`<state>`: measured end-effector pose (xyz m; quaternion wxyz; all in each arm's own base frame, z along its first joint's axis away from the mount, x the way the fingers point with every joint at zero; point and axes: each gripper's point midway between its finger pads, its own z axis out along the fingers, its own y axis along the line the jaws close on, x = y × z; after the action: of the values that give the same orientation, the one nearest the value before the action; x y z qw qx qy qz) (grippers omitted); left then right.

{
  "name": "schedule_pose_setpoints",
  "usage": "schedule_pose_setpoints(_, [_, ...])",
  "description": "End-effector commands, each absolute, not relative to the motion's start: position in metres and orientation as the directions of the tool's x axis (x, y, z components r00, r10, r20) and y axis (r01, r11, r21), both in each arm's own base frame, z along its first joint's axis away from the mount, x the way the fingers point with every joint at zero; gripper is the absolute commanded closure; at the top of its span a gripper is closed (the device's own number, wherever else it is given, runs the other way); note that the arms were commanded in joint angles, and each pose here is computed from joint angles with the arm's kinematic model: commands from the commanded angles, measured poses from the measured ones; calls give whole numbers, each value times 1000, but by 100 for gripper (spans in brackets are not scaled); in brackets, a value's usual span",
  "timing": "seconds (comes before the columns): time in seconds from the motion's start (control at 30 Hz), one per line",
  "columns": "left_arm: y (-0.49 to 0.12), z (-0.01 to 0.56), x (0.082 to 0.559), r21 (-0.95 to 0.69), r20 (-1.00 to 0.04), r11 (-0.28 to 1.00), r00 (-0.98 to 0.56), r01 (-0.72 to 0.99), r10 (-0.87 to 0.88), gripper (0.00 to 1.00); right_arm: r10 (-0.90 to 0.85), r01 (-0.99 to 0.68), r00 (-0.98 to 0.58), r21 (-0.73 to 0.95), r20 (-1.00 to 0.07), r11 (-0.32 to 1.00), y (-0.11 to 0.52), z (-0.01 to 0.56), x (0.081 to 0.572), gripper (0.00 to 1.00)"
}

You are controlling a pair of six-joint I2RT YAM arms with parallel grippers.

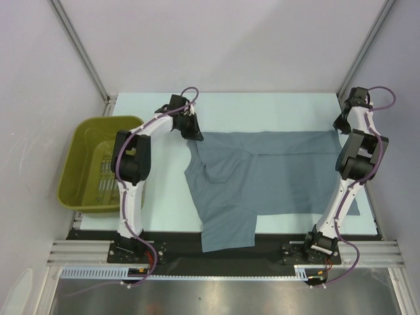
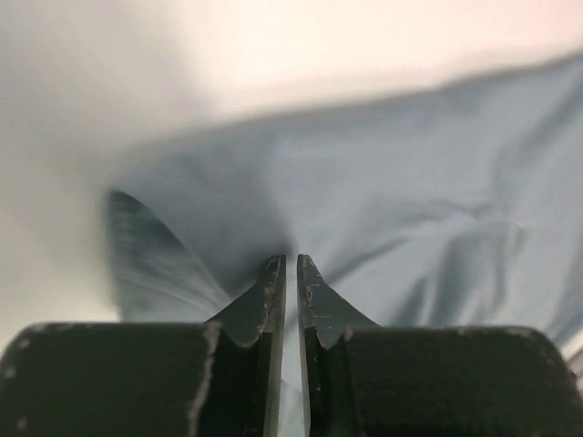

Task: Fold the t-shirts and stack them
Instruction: Fold the tshirt

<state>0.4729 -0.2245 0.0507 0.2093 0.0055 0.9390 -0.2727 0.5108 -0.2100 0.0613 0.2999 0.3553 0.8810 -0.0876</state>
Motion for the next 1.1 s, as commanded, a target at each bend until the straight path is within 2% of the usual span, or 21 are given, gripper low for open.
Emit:
schedule_pose_setpoints(0.0, [-209,38,490,-471,-363,882,-916,22,-171,87,568,671,-543,88,-619,736,-216,65,521,69])
schedule_pose_setpoints(0.2, [-206,18,487,-469,-302,883,-935,-26,-188,87,591,661,-528,142,-610,737,-213,51,535,72])
schedule_pose_setpoints(0.4, [-201,13,487,-447,-293,894,-939,-33,-181,87,643,745,-500,90,-580,660,-229,24,526,73])
schedule_pose_setpoints(0.53, [-194,13,488,-440,-292,897,-939,-36,-181,87,681,800,-481,42,-552,599,-244,8,514,78])
schedule_pose_setpoints(0.6, [-193,15,489,-431,-301,902,-939,-22,-167,88,663,817,-463,7,-588,577,-255,19,516,81])
schedule_pose_setpoints(0.67, [-194,17,490,-431,-307,902,-939,-7,-154,87,628,794,-482,-1,-611,608,-257,41,525,80])
schedule_pose_setpoints(0.73, [-195,23,489,-438,-310,899,-939,2,-149,85,589,797,-509,-85,-627,597,-260,55,520,80])
schedule_pose_setpoints(0.83, [-197,48,493,-451,-358,892,-923,36,-144,73,550,797,-489,-91,-677,597,-262,97,524,65])
schedule_pose_setpoints(0.87, [-198,57,494,-450,-377,892,-916,48,-140,66,541,797,-476,-80,-693,599,-257,110,526,54])
schedule_pose_setpoints(0.93, [-198,92,497,-448,-444,890,-886,87,-137,61,537,799,-414,-10,-736,602,-242,152,531,46])
schedule_pose_setpoints(0.97, [-197,104,498,-443,-468,891,-873,97,-137,52,525,777,-410,16,-746,630,-222,167,538,41])
schedule_pose_setpoints(1.03, [-198,125,495,-432,-503,894,-855,120,-129,41,534,747,-396,77,-747,661,-191,193,540,36])
schedule_pose_setpoints(1.07, [-198,147,490,-433,-533,891,-836,140,-127,37,539,715,-411,107,-735,691,-164,198,543,30])
